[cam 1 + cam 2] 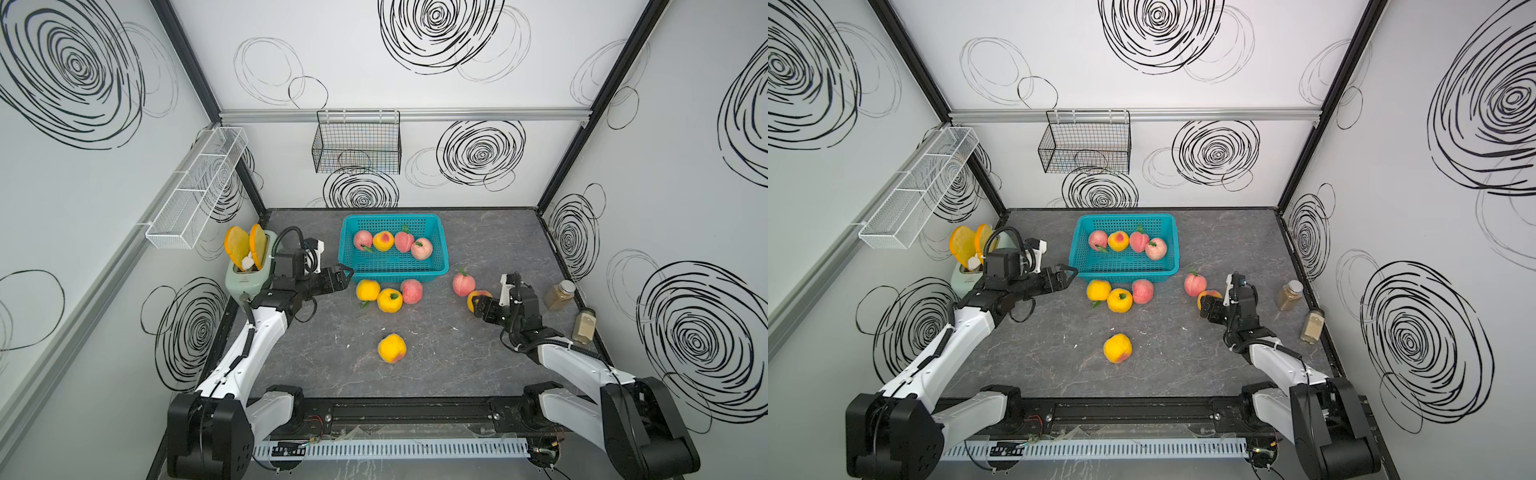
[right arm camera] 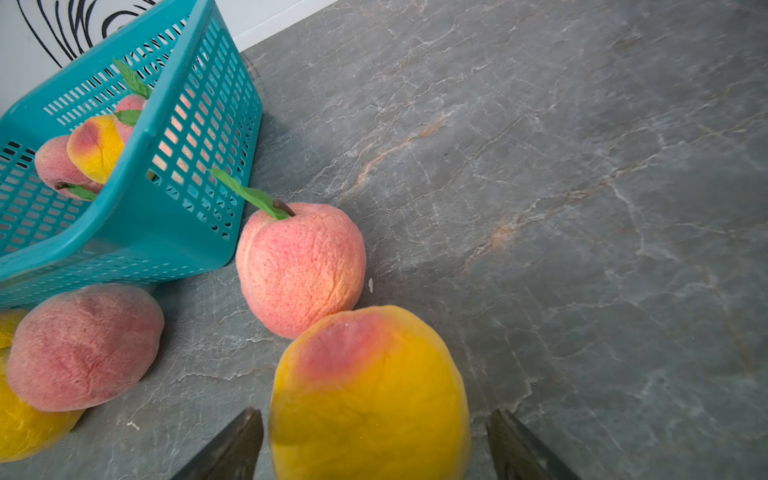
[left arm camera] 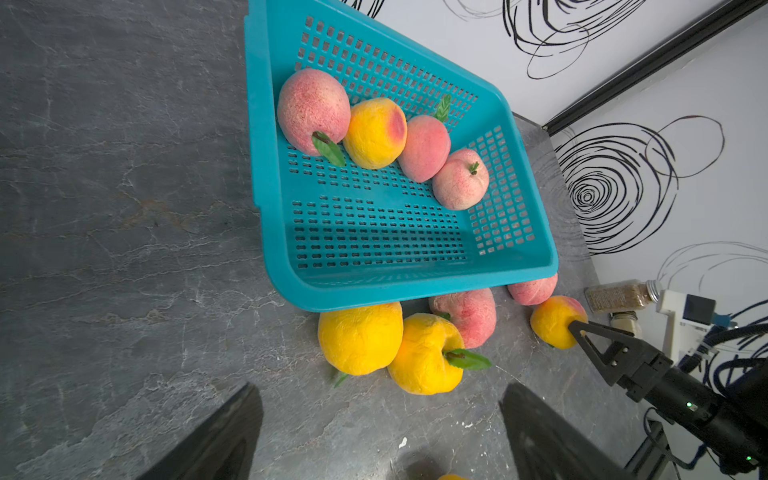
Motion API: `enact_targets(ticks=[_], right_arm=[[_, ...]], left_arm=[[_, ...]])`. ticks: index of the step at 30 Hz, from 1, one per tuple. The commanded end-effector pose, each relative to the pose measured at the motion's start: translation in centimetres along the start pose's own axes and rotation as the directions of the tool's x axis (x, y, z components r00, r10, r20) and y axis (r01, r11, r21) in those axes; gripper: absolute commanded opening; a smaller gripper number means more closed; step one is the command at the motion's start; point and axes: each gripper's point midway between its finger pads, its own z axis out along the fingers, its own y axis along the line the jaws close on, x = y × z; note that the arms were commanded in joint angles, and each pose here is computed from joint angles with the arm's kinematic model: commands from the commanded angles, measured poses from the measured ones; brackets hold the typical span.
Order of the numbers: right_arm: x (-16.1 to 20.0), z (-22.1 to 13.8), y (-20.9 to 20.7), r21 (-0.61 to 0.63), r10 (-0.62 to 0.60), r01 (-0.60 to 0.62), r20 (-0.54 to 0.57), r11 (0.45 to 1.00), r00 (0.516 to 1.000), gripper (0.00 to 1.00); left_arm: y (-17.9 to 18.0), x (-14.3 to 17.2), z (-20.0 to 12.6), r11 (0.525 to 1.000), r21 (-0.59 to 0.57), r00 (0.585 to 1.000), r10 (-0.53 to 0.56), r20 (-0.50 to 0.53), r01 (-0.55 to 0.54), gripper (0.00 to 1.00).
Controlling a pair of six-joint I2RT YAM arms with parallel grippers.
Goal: Put the peaches into the basket
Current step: Pick up the peach from the center of the board.
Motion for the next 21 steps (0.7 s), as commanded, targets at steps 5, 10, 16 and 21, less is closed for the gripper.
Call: enact_targets(ticks=[5, 10, 16, 21], right_arm=[[-1.34, 0.3, 1.03, -0.042, 0.01, -0.009, 0.024, 0.999, 1.0, 0.88], [-1.29, 0.37, 1.11, -0.047, 0.008, -0.007, 0.023, 0.999, 1.0, 0.86], [-1.27, 0.37, 1.23, -0.054, 0.008, -0.007, 0.021, 0.999, 1.0, 0.8], [-1.28, 0.39, 1.39, -0.064, 0.011, -0.01, 0.021, 0.998, 1.0, 0.73]], left_arm=[[-0.03, -0.27, 0.65, 0.999, 0.037, 1.0, -0.016, 0.007, 0.016, 0.93], [0.03, -0.17, 0.8, 0.999, 0.039, 1.0, -0.02, 0.0, 0.02, 0.93], [0.07, -0.07, 0.94, 0.999, 0.041, 1.0, -0.026, -0.005, 0.026, 0.94], [0.04, -0.09, 0.93, 0.999, 0.042, 1.0, -0.025, -0.005, 0.025, 0.94]])
